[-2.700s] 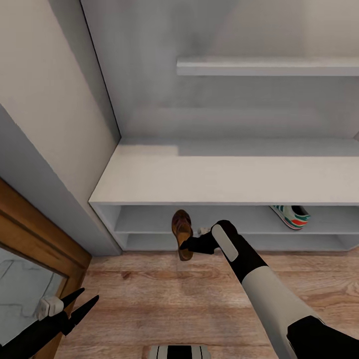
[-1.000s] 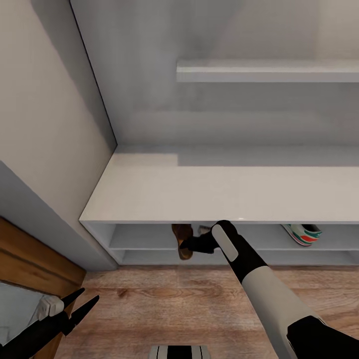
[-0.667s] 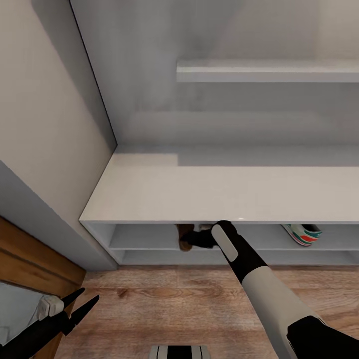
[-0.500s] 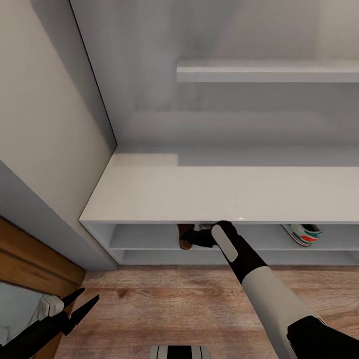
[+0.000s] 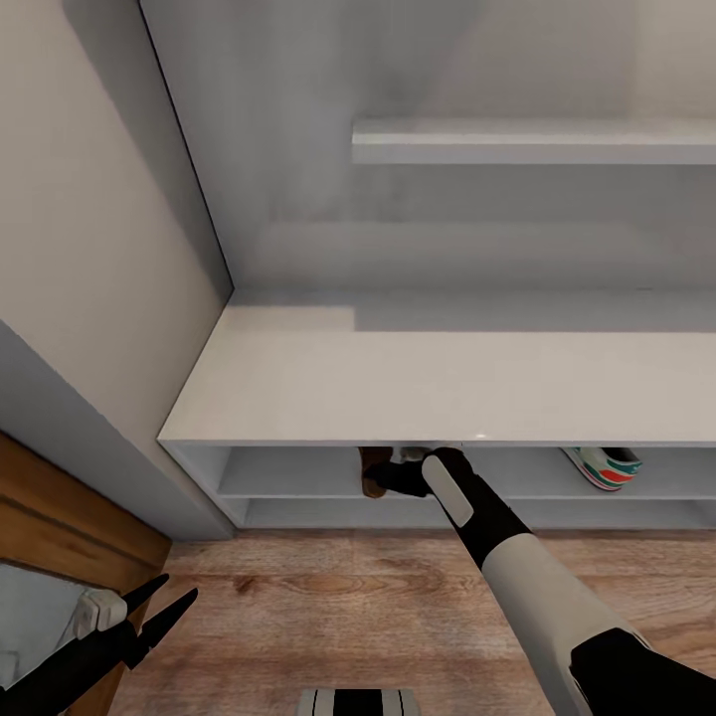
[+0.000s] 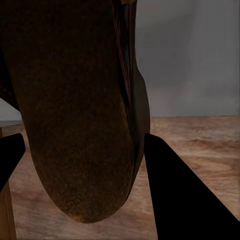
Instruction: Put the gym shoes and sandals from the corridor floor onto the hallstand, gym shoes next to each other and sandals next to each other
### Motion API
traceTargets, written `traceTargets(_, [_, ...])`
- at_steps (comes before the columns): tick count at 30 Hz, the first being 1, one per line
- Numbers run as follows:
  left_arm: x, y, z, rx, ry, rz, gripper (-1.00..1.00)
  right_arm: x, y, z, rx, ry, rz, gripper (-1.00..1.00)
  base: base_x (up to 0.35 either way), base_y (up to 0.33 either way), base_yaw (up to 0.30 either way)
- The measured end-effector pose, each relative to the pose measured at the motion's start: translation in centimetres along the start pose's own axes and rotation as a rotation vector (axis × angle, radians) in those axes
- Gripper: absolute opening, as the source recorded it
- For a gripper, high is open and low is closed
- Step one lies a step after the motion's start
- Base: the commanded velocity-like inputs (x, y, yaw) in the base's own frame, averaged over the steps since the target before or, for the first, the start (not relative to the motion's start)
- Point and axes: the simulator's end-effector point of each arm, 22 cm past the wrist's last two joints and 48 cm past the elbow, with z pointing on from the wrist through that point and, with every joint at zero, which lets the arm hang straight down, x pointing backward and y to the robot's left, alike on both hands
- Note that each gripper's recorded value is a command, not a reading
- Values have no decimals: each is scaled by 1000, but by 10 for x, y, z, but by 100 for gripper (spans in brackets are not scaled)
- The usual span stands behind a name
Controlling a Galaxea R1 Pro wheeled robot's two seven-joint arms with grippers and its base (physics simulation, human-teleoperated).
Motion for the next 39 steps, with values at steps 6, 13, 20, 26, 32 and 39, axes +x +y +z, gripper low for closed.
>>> traceTargets(6, [0, 0, 0, 1, 0, 0, 100, 0, 0, 0, 1, -1, 1, -100, -14, 0, 0])
traceTargets(13, [0, 0, 0, 1, -1, 0, 100, 0, 0, 0, 0, -1, 1, -100, -204, 0, 0])
traceTargets(20, [0, 0, 0, 1, -1, 0, 100, 0, 0, 0, 0, -1, 0, -100, -38, 0, 0])
traceTargets(26, [0, 0, 0, 2, 0, 0, 100, 0, 0, 0, 0, -1, 0, -100, -3, 0, 0])
traceTargets(32, [0, 0, 0, 1, -1, 0, 100, 0, 0, 0, 1, -3, 0, -100, 0, 0, 0])
traceTargets(39, [0, -1, 0, 3, 0, 0, 100, -7, 0, 0, 1, -33, 6, -100, 0, 0, 0])
